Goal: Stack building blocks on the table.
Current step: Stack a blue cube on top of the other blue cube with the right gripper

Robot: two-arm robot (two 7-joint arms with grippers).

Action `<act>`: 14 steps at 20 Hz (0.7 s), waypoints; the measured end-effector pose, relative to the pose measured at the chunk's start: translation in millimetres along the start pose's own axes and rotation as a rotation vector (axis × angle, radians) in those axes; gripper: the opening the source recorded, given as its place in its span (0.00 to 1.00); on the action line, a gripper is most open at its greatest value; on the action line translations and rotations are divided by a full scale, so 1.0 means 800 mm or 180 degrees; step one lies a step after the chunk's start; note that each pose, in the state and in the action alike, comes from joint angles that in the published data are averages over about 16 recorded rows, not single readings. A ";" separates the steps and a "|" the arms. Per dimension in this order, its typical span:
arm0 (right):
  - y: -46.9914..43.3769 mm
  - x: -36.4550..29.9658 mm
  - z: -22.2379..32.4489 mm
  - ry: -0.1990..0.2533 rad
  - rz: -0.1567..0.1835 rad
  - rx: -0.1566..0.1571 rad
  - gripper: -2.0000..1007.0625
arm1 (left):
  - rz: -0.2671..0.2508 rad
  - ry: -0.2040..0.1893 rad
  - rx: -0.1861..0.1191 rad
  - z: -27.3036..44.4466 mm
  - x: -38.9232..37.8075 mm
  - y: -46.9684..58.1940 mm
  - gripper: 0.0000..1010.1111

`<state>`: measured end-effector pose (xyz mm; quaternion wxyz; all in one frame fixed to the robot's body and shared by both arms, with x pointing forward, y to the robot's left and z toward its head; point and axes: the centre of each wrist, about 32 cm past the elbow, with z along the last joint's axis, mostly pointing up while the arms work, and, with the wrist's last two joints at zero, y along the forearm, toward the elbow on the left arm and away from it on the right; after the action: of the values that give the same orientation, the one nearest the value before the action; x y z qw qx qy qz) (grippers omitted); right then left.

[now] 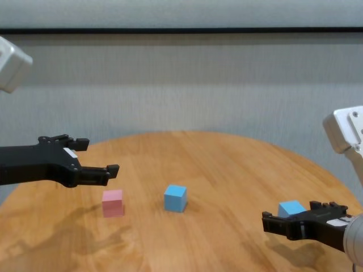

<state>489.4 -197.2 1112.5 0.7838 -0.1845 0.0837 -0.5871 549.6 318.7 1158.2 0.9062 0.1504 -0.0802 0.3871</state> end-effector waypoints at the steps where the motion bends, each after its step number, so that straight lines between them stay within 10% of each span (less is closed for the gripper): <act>1: 0.000 0.0002 -0.0004 0.0002 0.0000 0.0001 0.99 | 0.0000 0.0000 0.0000 0.0000 0.0000 0.000 0.99; 14: 0.004 0.0014 -0.0017 0.0003 -0.0008 -0.0035 0.99 | 0.0000 0.0000 0.0000 0.0000 0.0000 0.000 0.99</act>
<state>491.9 -197.8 1110.2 0.7819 -0.1887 0.0871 -0.5877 549.6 318.7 1158.2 0.9062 0.1504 -0.0802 0.3871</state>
